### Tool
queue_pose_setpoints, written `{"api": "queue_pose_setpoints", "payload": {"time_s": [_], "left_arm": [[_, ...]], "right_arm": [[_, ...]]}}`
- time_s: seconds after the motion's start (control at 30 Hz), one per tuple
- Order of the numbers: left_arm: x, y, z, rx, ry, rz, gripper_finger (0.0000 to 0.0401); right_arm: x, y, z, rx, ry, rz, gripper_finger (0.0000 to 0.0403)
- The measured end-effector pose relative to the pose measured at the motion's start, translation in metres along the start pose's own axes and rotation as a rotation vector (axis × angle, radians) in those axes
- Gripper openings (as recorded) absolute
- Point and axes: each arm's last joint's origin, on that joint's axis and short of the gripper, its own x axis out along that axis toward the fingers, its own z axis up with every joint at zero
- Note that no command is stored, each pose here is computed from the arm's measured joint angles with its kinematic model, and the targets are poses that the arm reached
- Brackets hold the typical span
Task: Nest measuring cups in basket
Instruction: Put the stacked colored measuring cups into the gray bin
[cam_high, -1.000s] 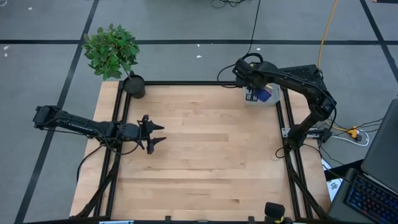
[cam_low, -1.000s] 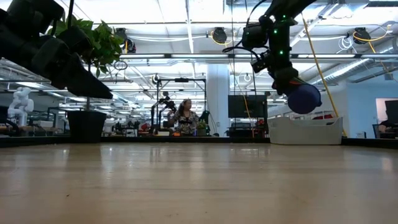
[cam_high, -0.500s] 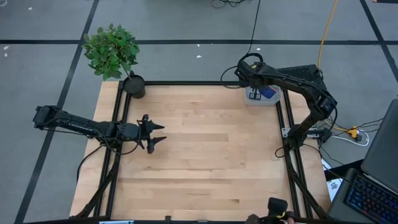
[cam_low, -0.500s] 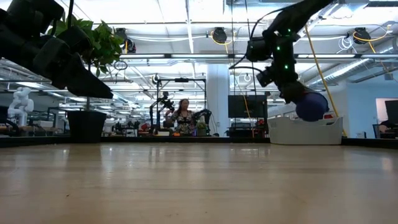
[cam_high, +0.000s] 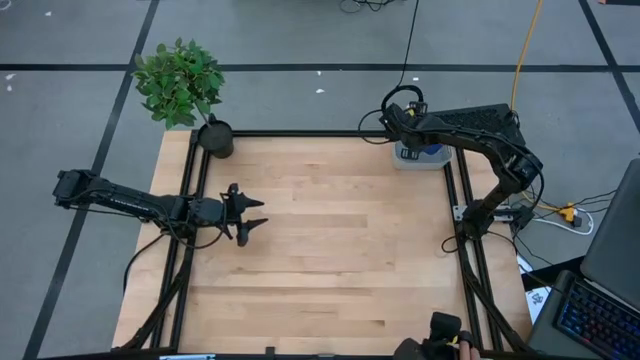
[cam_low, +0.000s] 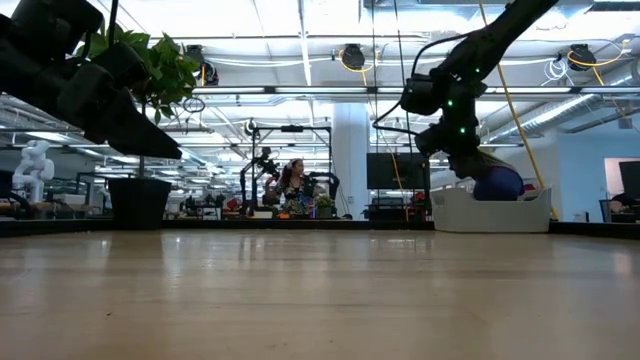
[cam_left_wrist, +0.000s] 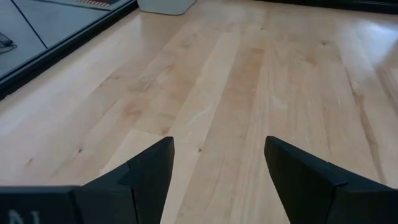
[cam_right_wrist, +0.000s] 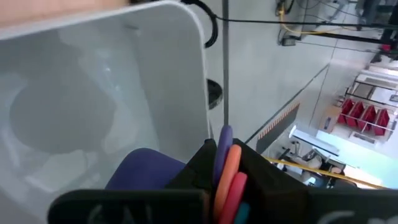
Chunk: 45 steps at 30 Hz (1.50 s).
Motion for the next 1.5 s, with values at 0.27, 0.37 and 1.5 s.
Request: {"api": "queue_pose_setpoints", "payload": {"time_s": [0.27,0.37,1.5], "left_arm": [[0.0,0.0,0.0,0.0,-0.001,0.003,0.0255],[0.0,0.0,0.0,0.0,-0.001,0.003,0.0255],[0.0,0.0,-0.001,-0.001,0.008,0.004,0.0255]], "right_arm": [[0.009,0.005,0.005,0.0,-0.005,0.008,0.0017],[0.017,0.011,0.008,-0.023,0.013,0.024,0.0017],[0.039,0.021,0.014,0.084,0.038,0.097,0.0038]]}}
